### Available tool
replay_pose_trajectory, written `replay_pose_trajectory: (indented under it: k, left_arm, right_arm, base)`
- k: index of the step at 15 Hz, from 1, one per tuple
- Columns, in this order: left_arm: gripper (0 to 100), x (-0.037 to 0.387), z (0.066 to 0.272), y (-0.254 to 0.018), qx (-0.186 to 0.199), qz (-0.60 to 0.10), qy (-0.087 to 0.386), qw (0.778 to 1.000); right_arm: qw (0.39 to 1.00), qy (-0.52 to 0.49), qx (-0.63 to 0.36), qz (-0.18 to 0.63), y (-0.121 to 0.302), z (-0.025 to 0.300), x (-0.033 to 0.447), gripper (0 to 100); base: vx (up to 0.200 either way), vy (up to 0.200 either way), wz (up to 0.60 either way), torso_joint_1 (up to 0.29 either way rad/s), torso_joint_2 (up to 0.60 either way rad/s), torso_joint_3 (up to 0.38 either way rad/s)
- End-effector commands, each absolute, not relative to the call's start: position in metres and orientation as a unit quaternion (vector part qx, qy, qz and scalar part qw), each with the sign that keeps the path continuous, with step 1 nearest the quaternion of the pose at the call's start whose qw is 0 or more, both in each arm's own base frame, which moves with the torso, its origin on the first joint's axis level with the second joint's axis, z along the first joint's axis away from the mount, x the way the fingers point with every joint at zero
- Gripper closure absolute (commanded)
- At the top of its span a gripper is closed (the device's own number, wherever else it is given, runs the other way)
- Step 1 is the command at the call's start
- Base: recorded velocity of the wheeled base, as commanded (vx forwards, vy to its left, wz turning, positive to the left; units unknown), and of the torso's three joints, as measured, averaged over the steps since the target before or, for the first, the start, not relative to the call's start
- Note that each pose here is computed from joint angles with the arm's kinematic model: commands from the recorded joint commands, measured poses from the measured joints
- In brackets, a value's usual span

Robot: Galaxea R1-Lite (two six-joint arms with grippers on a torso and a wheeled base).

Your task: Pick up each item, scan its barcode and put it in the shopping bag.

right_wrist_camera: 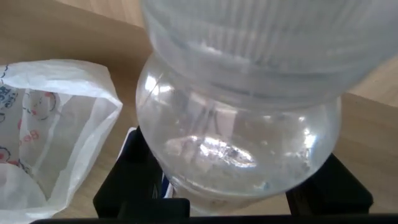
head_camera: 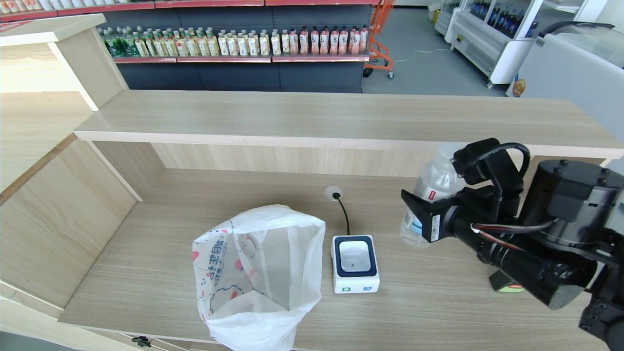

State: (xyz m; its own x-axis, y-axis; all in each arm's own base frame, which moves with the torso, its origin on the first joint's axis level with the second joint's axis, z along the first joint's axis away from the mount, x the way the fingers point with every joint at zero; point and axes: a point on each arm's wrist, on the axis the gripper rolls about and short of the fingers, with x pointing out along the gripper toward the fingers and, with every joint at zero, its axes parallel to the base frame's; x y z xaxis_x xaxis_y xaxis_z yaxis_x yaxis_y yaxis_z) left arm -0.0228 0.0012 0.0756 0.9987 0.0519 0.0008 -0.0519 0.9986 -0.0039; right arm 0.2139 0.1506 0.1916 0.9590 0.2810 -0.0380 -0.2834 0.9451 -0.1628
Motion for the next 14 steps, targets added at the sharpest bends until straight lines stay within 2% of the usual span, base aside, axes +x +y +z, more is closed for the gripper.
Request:
replay_pose_trajectory:
  k: [1, 3, 10, 14]
  left_arm:
    - [0, -0.023, 0.076, 0.001, -0.002, 0.026, -0.001, 1.0]
    - [0, -0.023, 0.076, 0.001, -0.002, 0.026, -0.001, 1.0]
    - [0, -0.023, 0.076, 0.001, -0.002, 0.026, -0.001, 1.0]
    - [0, -0.023, 0.076, 0.001, -0.003, 0.026, -0.001, 1.0]
  right_arm:
    - [0.987, -0.005, -0.073, 0.143, 0.129, 0.203, 0.196, 100]
    - [0.987, 0.0, -0.069, 0.142, 0.126, 0.2, 0.193, 100]
    - [0.983, 0.018, -0.059, 0.174, 0.145, 0.191, 0.192, 100]
    - [0.977, 0.038, -0.075, 0.195, 0.161, 0.178, 0.195, 100]
  base:
    - [0.0, 0.0, 0.0, 0.0, 0.0, 0.0]
    - [0.0, 0.0, 0.0, 0.0, 0.0, 0.0]
    - [0.0, 0.2, 0.0, 0.006, 0.0, 0.001]
    - [0.0, 0.0, 0.0, 0.0, 0.0, 0.0]
